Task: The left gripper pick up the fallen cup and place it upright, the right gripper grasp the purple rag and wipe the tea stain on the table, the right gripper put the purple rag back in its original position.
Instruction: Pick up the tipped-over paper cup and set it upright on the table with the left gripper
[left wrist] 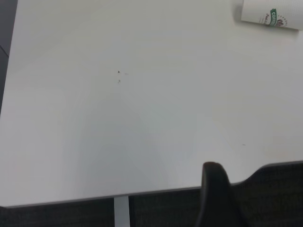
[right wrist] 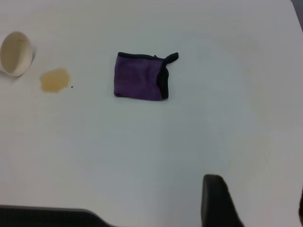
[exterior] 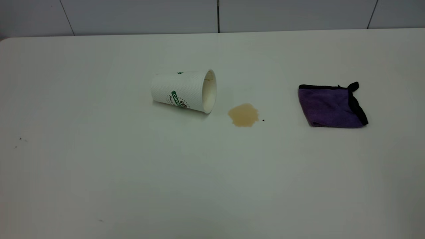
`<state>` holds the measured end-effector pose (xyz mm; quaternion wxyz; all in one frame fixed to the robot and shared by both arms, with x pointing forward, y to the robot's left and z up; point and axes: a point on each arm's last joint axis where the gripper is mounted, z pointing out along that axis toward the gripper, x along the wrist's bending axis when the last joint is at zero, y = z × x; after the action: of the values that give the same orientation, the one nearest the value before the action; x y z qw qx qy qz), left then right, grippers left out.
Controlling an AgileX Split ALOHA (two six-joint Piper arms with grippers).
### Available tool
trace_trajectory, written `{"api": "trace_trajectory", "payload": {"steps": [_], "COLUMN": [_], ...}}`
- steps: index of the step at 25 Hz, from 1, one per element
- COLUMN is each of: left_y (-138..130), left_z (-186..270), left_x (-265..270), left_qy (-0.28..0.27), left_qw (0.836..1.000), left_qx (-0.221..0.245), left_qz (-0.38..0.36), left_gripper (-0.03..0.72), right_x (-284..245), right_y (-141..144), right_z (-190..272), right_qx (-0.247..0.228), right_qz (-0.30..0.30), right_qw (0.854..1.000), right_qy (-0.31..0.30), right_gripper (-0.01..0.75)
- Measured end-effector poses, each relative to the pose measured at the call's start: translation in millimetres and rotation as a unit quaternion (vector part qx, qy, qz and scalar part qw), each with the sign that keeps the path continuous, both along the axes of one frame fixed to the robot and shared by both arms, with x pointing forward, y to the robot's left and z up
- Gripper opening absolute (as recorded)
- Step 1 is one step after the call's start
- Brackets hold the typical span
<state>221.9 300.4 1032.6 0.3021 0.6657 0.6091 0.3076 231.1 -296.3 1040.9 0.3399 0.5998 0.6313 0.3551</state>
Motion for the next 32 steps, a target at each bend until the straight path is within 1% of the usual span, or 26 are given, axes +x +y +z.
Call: {"api": "trace_trajectory", "payload": {"steps": [13,19,22,25,28,32], "left_y": [0.0,-0.1,-0.4,-0.9,-1.4,-2.2], "left_z": [0.1,13.7,26.3,37.5,46.4,49.9], "left_x": [0.1,8.6,29.6,58.3,93.7,141.7], "left_qy": [0.000,-0.020,-0.016,0.001,0.024,0.041], "left_qw": [1.000,1.000,1.000,1.000,1.000,0.999], "left_qx": [0.000,-0.009,-0.011,-0.011,-0.009,-0.004], "left_qz": [0.000,0.007,0.009,0.010,0.009,0.007], "left_gripper": [0.470,0.470,0.470,0.470,0.470,0.470], "right_x": [0.0,0.0,0.0,0.0,0.0,0.0], "right_y": [0.0,0.0,0.0,0.0,0.0,0.0], "right_z": [0.0,0.0,0.0,0.0,0.0,0.0], "right_qx": [0.000,0.000,0.000,0.000,0.000,0.000], "right_qz": [0.000,0.000,0.000,0.000,0.000,0.000], "right_qw": [1.000,1.000,1.000,1.000,1.000,1.000], "right_qy": [0.000,0.000,0.000,0.000,0.000,0.000], "right_gripper": [0.444,0.444,0.444,0.444,0.444,0.444]}}
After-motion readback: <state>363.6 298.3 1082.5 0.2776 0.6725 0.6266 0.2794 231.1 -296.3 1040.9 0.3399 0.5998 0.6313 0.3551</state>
